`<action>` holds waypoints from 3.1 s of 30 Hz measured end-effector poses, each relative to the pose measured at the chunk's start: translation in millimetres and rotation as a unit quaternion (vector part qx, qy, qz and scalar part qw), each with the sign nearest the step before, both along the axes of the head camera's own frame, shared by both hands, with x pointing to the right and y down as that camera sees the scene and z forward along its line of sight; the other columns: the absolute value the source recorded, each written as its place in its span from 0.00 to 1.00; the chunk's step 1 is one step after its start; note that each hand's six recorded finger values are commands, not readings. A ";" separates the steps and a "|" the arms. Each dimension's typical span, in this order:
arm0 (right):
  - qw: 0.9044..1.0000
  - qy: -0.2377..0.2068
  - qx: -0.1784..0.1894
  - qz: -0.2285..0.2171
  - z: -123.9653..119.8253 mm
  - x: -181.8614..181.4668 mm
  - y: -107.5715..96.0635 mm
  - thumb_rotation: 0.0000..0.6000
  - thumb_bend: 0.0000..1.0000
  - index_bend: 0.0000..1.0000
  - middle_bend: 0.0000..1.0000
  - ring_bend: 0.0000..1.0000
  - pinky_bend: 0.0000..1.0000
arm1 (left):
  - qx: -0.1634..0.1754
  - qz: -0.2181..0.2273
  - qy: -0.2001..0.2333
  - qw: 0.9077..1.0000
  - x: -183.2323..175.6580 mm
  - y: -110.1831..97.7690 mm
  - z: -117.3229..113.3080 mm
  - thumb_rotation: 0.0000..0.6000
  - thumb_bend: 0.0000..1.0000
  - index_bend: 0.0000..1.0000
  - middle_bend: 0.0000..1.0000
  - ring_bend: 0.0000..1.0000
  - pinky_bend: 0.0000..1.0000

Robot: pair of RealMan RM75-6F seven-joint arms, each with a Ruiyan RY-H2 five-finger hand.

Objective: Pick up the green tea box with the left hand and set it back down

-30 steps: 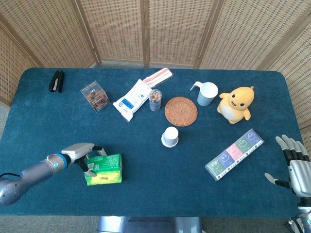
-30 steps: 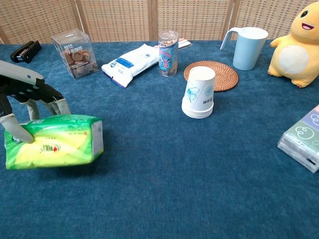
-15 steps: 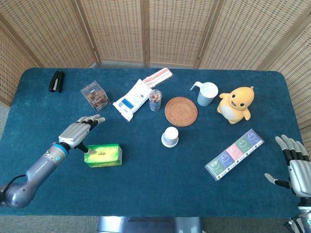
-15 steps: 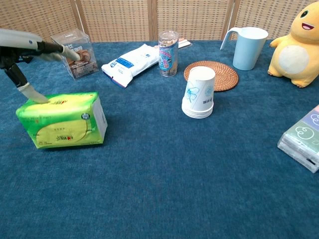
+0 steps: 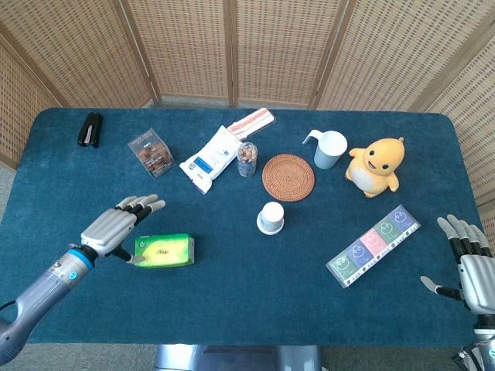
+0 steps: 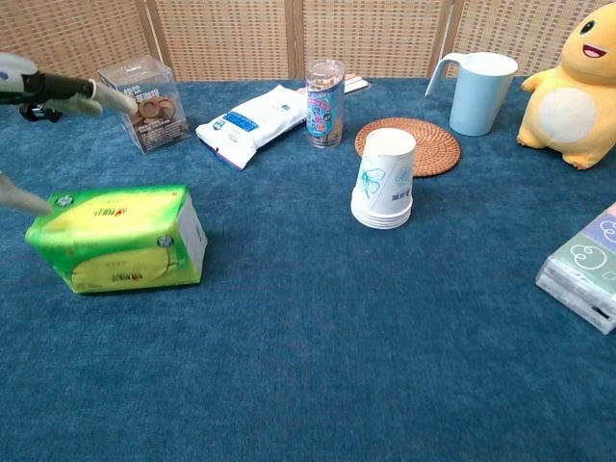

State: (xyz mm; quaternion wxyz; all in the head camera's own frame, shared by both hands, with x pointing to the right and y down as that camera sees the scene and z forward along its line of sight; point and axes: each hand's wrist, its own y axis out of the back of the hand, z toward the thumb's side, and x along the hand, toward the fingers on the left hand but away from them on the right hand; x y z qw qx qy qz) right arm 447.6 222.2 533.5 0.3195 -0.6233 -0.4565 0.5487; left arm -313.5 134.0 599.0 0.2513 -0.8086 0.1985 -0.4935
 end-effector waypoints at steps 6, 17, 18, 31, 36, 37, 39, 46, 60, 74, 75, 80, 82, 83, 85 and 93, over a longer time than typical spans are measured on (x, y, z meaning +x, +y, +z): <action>1.000 0.000 -0.002 0.001 0.6 0.7 -0.4 1.00 0.00 0.00 0.00 0.00 0.00 | -0.011 0.036 -0.002 0.999 -5.3 26.4 -0.3 1.00 0.02 0.06 0.00 0.00 0.00; 1.000 -0.002 -0.003 0.003 0.4 1.7 -0.7 1.00 0.00 0.00 0.00 0.00 0.00 | 0.001 0.064 -0.024 0.998 6.0 49.4 23.6 1.00 0.02 0.07 0.00 0.00 0.01; 1.000 -0.002 -0.003 0.002 0.4 1.5 -0.7 1.00 0.00 0.00 0.00 0.00 0.00 | 0.004 0.064 -0.027 0.998 6.4 49.4 24.9 1.00 0.02 0.07 0.00 0.00 0.04; 1.000 -0.003 -0.004 0.003 0.5 1.8 -0.8 1.00 0.00 0.00 0.00 0.00 0.00 | 0.092 0.018 -0.082 0.992 17.7 39.5 33.6 1.00 0.04 0.38 0.52 0.43 0.58; 1.000 -0.001 -0.005 0.000 1.1 0.8 -0.5 1.00 0.00 0.00 0.00 0.00 0.00 | 0.090 0.011 -0.078 0.993 16.3 38.7 29.9 1.00 0.04 0.38 0.53 0.43 0.58; 1.000 -0.001 -0.005 0.000 1.1 0.7 -0.4 1.00 0.00 0.00 0.00 0.00 0.00 | 0.084 0.009 -0.075 0.994 15.3 38.4 28.2 1.00 0.04 0.39 0.53 0.43 0.58; 1.000 -0.001 -0.004 0.000 1.2 0.5 -0.3 1.00 0.00 0.00 0.00 0.00 0.00 | 0.069 0.006 -0.067 0.995 13.4 37.8 24.9 1.00 0.04 0.40 0.53 0.44 0.58; 1.000 0.004 -0.007 -0.003 2.7 -0.7 0.0 1.00 0.00 0.00 0.00 0.00 0.00 | -0.037 -0.013 -0.028 0.999 4.0 31.8 13.4 1.00 0.04 0.43 0.59 0.49 0.59; 1.000 0.003 -0.011 0.000 4.1 0.5 -0.8 1.00 0.00 0.00 0.00 0.00 0.00 | -0.067 -0.060 -0.074 0.993 -15.5 -15.0 41.6 1.00 0.03 0.08 0.00 0.00 0.06; 1.000 0.007 -0.014 -0.003 5.4 -1.3 0.2 1.00 0.00 0.00 0.00 0.00 0.00 | 0.132 -0.062 -0.053 0.988 -10.7 -47.6 13.7 1.00 0.02 0.03 0.00 0.00 0.00; 1.000 0.007 -0.014 -0.003 5.4 -1.1 0.1 1.00 0.00 0.00 0.00 0.00 0.00 | 0.136 -0.060 -0.050 0.988 -10.6 -46.9 12.8 1.00 0.02 0.03 0.00 0.00 0.00; 1.000 0.006 -0.012 -0.003 4.5 -0.8 -0.3 1.00 0.00 0.00 0.00 0.00 0.00 | 0.157 -0.051 -0.032 0.986 -16.5 -37.1 5.0 1.00 0.02 0.03 0.00 0.00 0.00; 1.000 0.006 -0.011 -0.003 4.2 -0.8 -0.6 1.00 0.00 0.00 0.00 0.00 0.00 | 0.163 -0.050 -0.029 0.985 -21.8 -32.1 1.6 1.00 0.02 0.03 0.00 0.00 0.00; 1.000 0.006 -0.010 -0.003 4.0 -0.9 -0.7 1.00 0.00 0.00 0.00 0.00 0.00 | 0.167 -0.050 -0.028 0.984 -26.4 -28.2 -1.1 1.00 0.02 0.03 0.00 0.00 0.00; 1.000 0.006 -0.008 -0.003 3.3 -1.4 -1.0 1.00 0.00 0.00 0.00 0.00 0.00 | 0.175 -0.053 -0.030 0.983 -36.1 -20.6 -6.0 1.00 0.02 0.03 0.00 0.00 0.00; 0.999 0.036 0.028 -0.003 -1.3 -3.9 -2.8 1.00 0.00 0.00 0.00 0.00 0.00 | 0.215 -0.102 -0.079 0.968 -108.5 38.6 -39.9 1.00 0.01 0.03 0.00 0.00 0.00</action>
